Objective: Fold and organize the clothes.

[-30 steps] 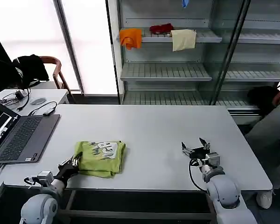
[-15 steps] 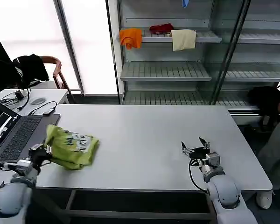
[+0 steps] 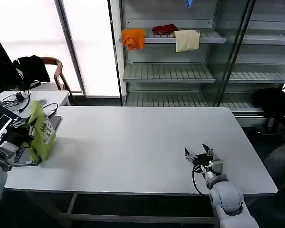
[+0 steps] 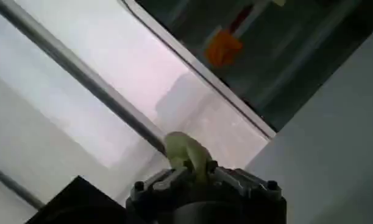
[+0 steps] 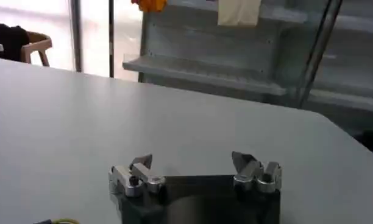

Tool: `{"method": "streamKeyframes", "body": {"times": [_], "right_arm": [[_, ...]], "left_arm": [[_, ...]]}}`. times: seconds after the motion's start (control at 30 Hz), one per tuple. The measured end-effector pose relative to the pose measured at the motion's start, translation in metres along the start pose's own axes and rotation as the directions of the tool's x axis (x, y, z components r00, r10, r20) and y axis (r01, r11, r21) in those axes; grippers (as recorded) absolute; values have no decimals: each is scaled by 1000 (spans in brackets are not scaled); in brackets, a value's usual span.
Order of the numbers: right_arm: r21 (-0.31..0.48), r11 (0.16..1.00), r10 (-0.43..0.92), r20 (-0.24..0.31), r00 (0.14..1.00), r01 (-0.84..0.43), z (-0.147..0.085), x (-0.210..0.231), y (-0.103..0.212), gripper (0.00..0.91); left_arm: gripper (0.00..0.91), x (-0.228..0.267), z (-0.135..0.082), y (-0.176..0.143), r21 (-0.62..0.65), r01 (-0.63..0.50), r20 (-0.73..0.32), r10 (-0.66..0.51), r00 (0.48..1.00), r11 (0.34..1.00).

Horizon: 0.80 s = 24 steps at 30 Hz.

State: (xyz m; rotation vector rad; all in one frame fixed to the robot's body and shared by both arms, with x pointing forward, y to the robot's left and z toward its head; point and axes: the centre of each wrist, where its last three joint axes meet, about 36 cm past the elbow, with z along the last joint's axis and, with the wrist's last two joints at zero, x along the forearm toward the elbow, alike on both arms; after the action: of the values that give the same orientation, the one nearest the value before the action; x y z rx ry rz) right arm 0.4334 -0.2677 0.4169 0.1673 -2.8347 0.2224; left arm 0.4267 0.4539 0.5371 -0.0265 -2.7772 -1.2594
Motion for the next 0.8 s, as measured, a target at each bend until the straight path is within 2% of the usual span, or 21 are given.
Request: {"method": "streamKeyframes", "body": {"times": [0.13, 0.27, 0.6, 0.63, 0.67, 0.7, 0.8], "right_arm": [[4, 1000, 3, -2, 1000, -3, 4, 4, -4, 907], [11, 1000, 5, 5, 1000, -5, 2, 8, -7, 907], [20, 1000, -25, 45, 999, 24, -18, 15, 5, 907], [20, 999, -26, 49, 998, 25, -20, 15, 6, 907], [20, 999, -27, 51, 998, 26, -22, 15, 8, 907], [20, 999, -30, 53, 998, 29, -24, 15, 9, 907], [15, 999, -38, 52, 998, 38, -28, 14, 13, 907]], "left_arm": [[20, -6, -3, -34, -37, -73, -3, 73, 997, 997], [40, -13, -10, -78, -22, -144, 7, 144, 990, 989], [30, -27, -56, -177, 111, -273, 100, 263, 960, 956], [131, -28, -61, -185, 125, -284, 110, 272, 956, 951], [494, -29, -67, -193, 139, -296, 120, 281, 952, 945], [907, -29, -73, -201, 153, -307, 130, 289, 949, 939], [907, -30, -92, -224, 192, -340, 164, 312, 936, 921]]}}
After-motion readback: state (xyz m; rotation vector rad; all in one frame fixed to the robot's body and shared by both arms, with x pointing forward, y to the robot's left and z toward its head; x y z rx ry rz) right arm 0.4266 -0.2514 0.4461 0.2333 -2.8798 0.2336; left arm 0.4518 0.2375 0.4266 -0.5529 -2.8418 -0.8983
